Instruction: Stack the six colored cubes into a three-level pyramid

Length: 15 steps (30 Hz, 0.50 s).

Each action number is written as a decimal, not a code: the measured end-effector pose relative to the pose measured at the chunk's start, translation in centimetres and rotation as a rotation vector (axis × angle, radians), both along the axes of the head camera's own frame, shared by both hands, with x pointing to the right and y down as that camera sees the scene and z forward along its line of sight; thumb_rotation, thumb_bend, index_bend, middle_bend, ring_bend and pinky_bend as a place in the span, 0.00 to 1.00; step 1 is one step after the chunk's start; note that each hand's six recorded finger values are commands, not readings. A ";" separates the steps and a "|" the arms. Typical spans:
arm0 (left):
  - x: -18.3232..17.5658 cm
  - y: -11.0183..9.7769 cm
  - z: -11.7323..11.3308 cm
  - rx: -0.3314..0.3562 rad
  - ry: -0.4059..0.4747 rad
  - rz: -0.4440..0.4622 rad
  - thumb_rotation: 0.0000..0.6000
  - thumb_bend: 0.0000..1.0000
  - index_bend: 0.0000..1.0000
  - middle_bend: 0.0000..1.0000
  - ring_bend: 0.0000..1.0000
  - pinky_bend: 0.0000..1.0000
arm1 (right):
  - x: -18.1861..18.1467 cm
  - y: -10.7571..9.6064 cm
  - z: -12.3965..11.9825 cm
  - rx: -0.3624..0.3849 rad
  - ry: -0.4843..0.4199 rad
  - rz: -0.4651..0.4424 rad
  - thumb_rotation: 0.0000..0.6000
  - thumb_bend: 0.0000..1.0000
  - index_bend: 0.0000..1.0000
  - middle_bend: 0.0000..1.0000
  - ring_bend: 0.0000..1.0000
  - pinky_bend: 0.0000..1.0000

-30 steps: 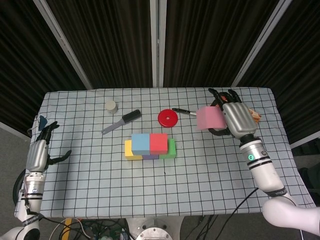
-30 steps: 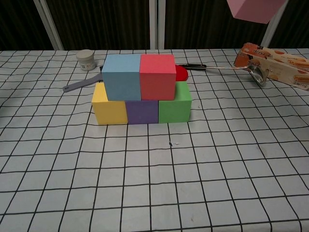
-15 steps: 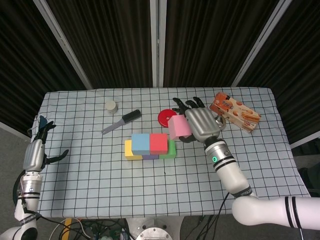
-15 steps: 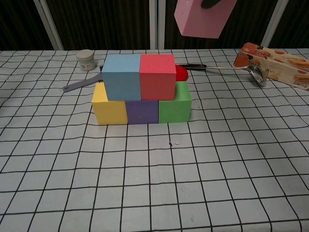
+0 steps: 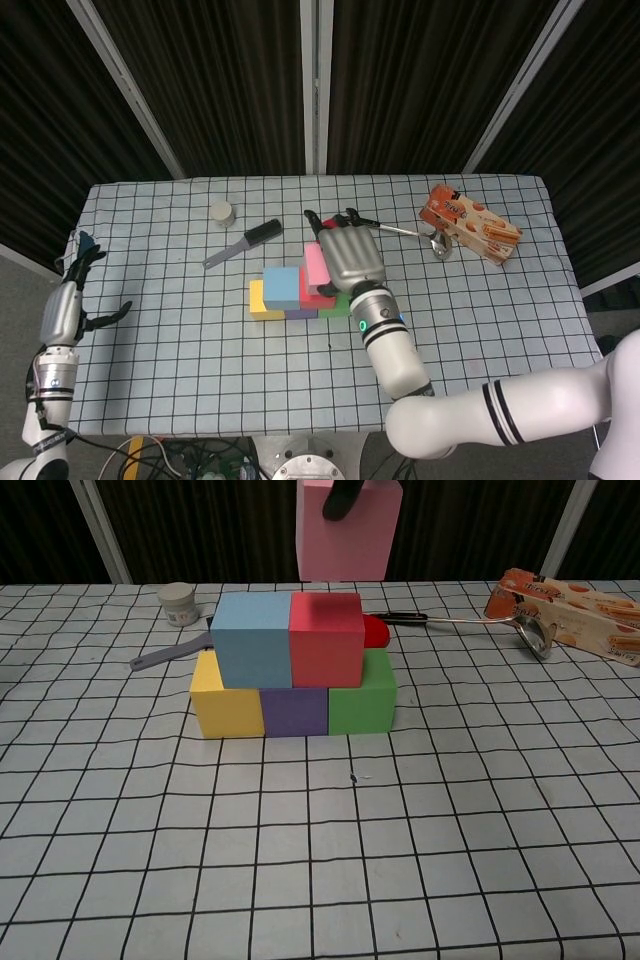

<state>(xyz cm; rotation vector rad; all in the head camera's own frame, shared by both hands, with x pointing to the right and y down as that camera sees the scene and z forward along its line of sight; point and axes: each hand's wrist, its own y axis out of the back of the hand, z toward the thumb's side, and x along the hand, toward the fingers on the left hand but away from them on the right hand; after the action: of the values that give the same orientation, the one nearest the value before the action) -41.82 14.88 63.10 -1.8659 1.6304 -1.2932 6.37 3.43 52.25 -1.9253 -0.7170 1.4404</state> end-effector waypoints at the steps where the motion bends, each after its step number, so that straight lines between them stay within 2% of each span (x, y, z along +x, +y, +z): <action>1: -0.1 0.0 0.0 -0.001 0.002 -0.001 1.00 0.16 0.07 0.13 0.07 0.18 | -0.5 0.1 -0.1 0.005 0.010 0.001 1.00 0.21 0.00 0.55 0.13 0.00; 15: -1.0 0.3 -0.4 -0.014 0.034 0.000 1.00 0.16 0.07 0.13 0.07 0.18 | -3.3 0.7 1.3 0.006 0.076 0.038 1.00 0.21 0.00 0.56 0.15 0.00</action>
<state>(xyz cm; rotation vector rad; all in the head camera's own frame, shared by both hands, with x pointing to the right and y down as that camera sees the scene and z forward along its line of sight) -42.81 15.16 62.74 -1.9064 1.6422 -1.2827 3.08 4.14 53.54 -1.8516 -0.7250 1.5239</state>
